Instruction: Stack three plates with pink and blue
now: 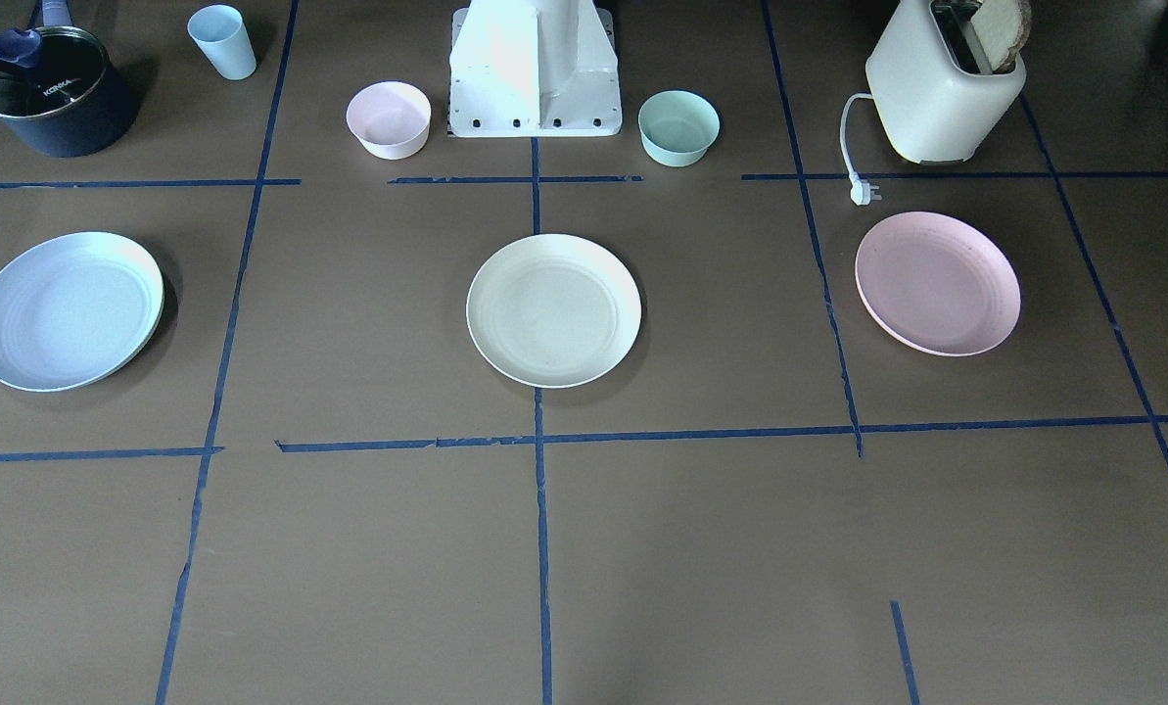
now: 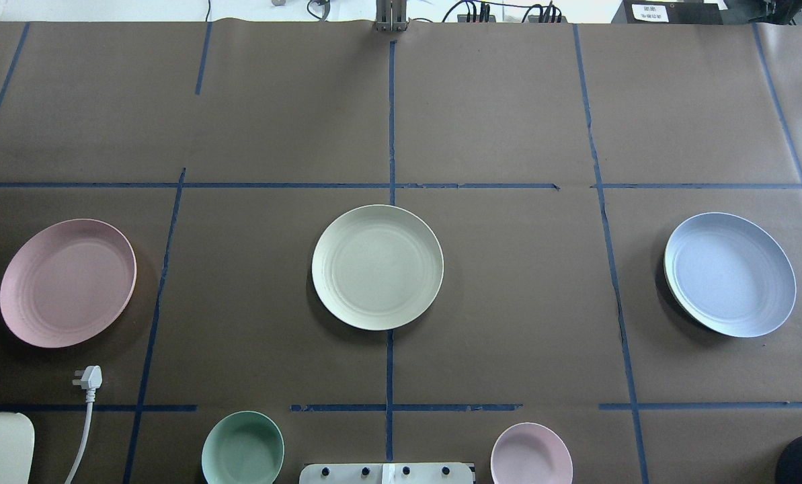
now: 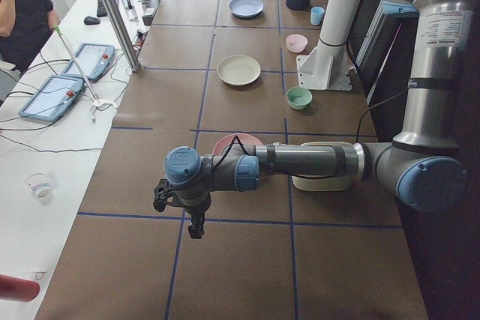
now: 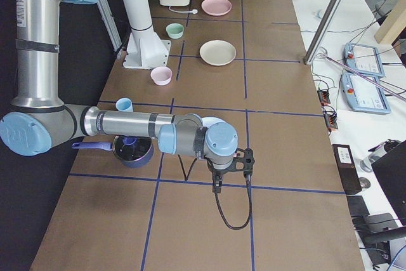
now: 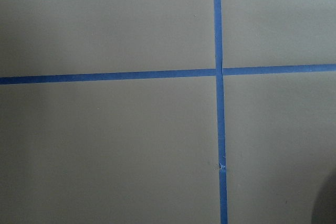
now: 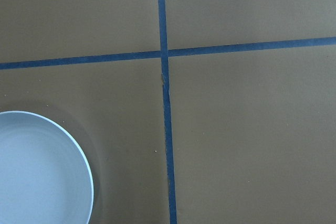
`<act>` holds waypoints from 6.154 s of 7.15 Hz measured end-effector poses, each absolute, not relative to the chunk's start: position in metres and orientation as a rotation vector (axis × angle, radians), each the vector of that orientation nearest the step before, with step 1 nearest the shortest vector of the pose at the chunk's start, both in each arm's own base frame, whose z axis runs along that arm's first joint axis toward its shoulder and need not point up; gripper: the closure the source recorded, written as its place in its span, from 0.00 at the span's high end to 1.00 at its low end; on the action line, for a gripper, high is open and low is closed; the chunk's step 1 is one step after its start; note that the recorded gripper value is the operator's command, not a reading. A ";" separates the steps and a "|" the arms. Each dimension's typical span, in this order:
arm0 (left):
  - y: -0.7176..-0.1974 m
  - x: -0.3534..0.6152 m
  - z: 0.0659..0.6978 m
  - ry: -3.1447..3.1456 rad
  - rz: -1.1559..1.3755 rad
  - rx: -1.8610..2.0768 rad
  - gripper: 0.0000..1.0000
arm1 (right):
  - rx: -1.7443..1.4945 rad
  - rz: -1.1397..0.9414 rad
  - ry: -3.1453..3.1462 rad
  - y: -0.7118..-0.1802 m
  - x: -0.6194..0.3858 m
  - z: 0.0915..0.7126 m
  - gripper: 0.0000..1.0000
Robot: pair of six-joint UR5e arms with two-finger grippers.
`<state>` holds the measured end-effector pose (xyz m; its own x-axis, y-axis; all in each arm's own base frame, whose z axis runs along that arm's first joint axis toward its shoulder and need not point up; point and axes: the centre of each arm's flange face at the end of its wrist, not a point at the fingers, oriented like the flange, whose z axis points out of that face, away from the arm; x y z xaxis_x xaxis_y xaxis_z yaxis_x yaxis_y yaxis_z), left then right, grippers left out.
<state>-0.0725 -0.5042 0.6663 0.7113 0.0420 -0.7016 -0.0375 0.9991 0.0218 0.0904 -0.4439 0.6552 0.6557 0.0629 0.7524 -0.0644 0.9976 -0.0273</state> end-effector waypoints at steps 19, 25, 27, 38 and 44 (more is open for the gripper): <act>-0.509 -0.047 0.660 0.800 0.068 0.022 1.00 | 0.012 0.068 -0.852 -0.444 0.090 0.650 1.00; -0.465 0.123 0.639 0.955 -0.094 0.029 1.00 | 0.036 0.059 -0.862 -0.445 0.090 0.636 1.00; -0.454 0.156 0.639 0.960 -0.040 -0.004 1.00 | 0.039 0.057 -0.863 -0.445 0.090 0.634 1.00; -0.434 0.181 0.642 0.970 0.014 -0.068 0.00 | 0.032 0.099 -0.857 -0.454 0.091 0.626 1.00; -0.499 0.162 0.481 1.177 -0.116 -0.135 0.00 | 0.040 0.102 -0.861 -0.459 0.090 0.621 1.00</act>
<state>0.1623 -0.4986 0.4812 0.3797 -0.1610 -0.9110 0.0202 0.9859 -0.1658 0.0902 -0.4592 0.6208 0.6473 0.0736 0.7587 -0.1060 0.9943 -0.0060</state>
